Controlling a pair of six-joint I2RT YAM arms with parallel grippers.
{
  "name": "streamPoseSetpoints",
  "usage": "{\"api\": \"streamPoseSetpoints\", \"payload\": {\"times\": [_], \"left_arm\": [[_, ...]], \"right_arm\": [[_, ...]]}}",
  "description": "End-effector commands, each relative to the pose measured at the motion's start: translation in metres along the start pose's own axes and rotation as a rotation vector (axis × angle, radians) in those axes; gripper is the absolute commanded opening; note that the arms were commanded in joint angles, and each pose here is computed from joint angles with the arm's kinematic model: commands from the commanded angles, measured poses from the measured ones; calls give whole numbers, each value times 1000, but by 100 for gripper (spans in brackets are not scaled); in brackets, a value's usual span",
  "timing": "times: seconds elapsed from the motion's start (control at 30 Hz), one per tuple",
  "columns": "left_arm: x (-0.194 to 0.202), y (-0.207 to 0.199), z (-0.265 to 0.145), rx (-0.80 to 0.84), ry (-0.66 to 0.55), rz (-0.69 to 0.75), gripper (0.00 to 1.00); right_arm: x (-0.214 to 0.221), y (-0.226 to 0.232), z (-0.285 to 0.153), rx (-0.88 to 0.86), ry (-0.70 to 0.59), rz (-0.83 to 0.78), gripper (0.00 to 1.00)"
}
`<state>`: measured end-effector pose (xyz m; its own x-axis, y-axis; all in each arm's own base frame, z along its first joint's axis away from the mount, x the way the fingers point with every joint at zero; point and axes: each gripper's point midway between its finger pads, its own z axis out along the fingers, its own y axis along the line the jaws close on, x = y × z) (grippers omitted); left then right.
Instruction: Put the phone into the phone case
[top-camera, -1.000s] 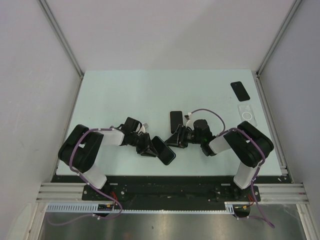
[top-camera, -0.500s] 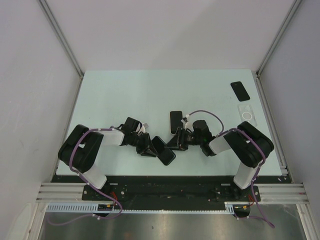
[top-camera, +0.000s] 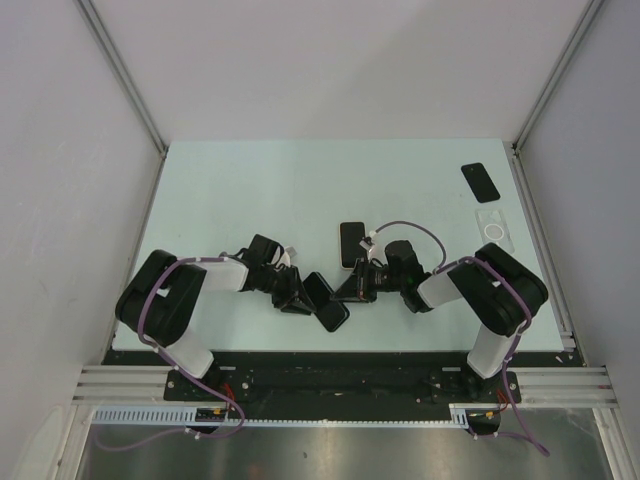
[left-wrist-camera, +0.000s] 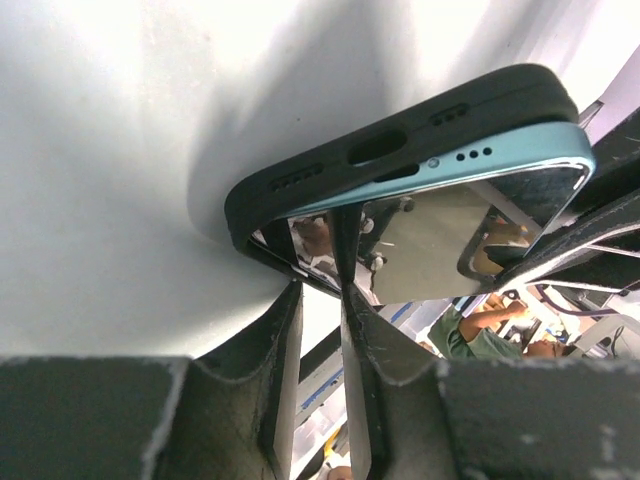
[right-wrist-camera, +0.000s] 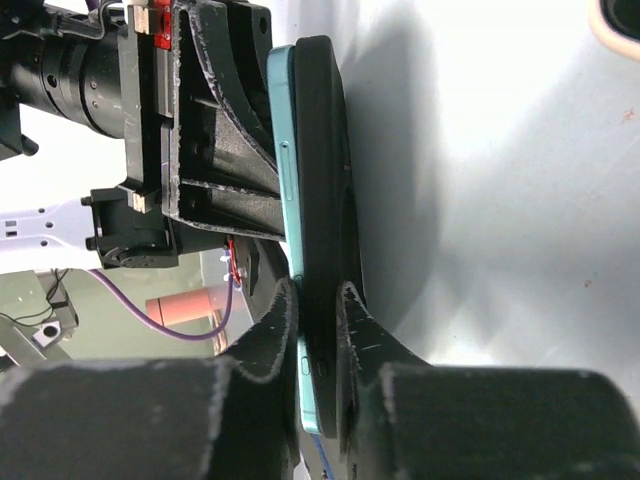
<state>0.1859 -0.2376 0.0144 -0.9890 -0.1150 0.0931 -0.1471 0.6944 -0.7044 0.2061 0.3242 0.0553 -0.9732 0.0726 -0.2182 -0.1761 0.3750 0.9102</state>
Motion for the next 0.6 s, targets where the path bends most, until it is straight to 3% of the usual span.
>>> {"api": "streamPoseSetpoints", "payload": {"times": [0.0, 0.27, 0.4, 0.57], "left_arm": [[-25, 15, 4, -96, -129, 47, 27], [-25, 14, 5, -96, -126, 46, 27], [-26, 14, 5, -97, -124, 45, 28], [-27, 13, 5, -96, -128, 45, 28]], "right_arm": [[12, 22, -4, -63, 57, -28, 0], [11, 13, -3, 18, 49, -50, 0], [12, 18, -4, 29, 56, -60, 23], [11, 17, -4, 91, 63, -99, 25]]}}
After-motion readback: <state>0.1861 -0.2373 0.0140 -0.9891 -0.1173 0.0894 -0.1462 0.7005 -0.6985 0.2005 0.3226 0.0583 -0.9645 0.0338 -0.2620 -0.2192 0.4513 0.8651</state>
